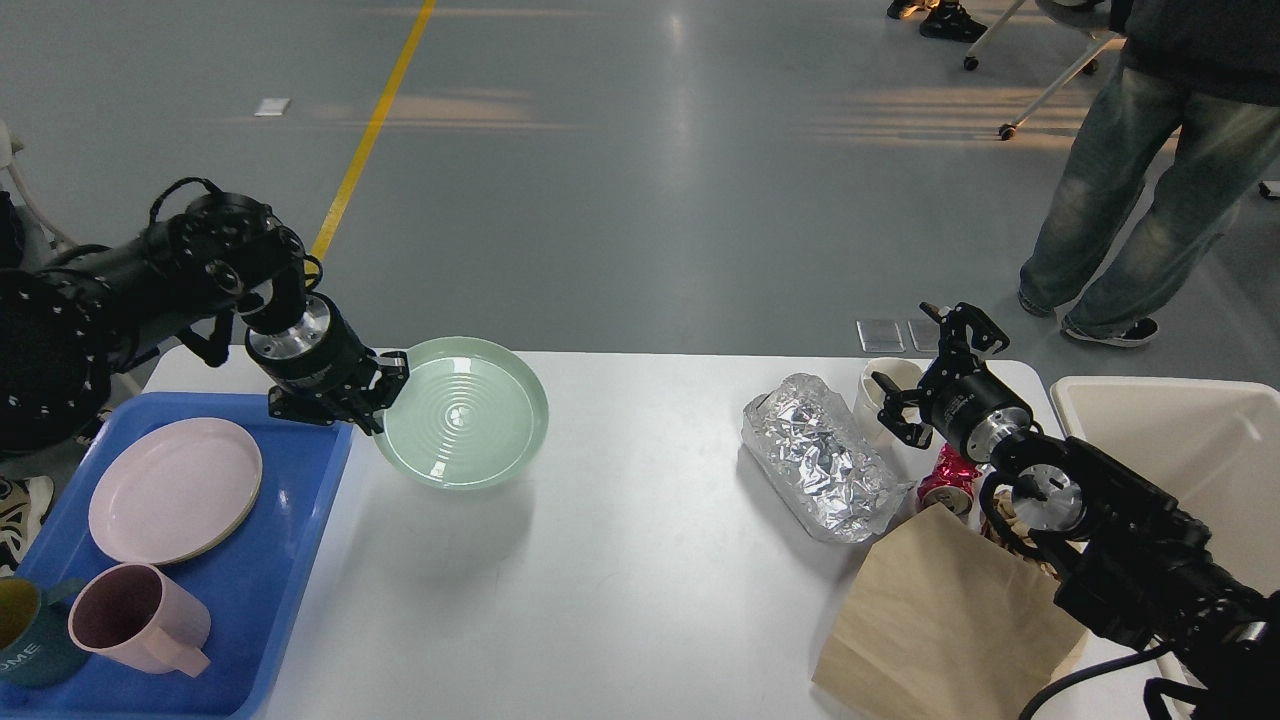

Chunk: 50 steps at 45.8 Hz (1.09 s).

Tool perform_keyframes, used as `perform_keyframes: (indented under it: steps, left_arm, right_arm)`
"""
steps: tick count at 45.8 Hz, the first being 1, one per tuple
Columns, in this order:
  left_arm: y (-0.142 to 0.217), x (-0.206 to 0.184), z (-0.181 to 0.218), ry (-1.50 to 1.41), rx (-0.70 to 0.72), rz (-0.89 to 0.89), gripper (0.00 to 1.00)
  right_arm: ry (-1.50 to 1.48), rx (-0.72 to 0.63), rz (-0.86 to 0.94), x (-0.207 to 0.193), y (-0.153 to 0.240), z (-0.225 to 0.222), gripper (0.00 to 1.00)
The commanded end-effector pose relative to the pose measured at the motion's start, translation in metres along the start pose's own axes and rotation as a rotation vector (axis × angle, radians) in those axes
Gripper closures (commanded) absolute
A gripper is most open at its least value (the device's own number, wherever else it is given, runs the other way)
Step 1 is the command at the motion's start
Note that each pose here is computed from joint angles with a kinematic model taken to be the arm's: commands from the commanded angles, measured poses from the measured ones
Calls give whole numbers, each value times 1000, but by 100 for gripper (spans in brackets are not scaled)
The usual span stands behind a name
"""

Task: Tidy desktop
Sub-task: 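Lift the pale green plate and place it on the blue tray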

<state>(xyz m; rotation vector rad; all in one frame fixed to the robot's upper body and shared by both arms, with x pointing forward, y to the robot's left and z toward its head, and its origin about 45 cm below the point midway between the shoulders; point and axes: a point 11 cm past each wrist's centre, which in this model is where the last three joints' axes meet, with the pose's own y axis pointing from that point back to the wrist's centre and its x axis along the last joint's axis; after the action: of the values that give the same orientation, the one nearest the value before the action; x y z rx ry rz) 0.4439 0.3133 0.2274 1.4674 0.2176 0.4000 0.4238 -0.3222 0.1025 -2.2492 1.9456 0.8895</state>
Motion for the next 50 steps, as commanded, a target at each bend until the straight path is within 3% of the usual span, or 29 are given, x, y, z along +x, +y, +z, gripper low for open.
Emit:
perform_keyframes:
  steps: [1,14,18,36,50]
  left_arm:
    - [16,13,-46,86,15,15,100]
    - [15,24,-185,348,119,127,100]
    - [9,24,-204,389,124,160,100]
    - [-2,14,-262,527,194,258,100]
    - [-7,14,-262,537,197,286,100]
  right_arm:
    - [0,0,0,0,0,0,0]
    - [0,0,0,0,0,0,0]
    - [0,0,0,0,0,0,0]
    - [0,0,0,0,0,0,0]
    - [0,0,0,0,0,0,0]
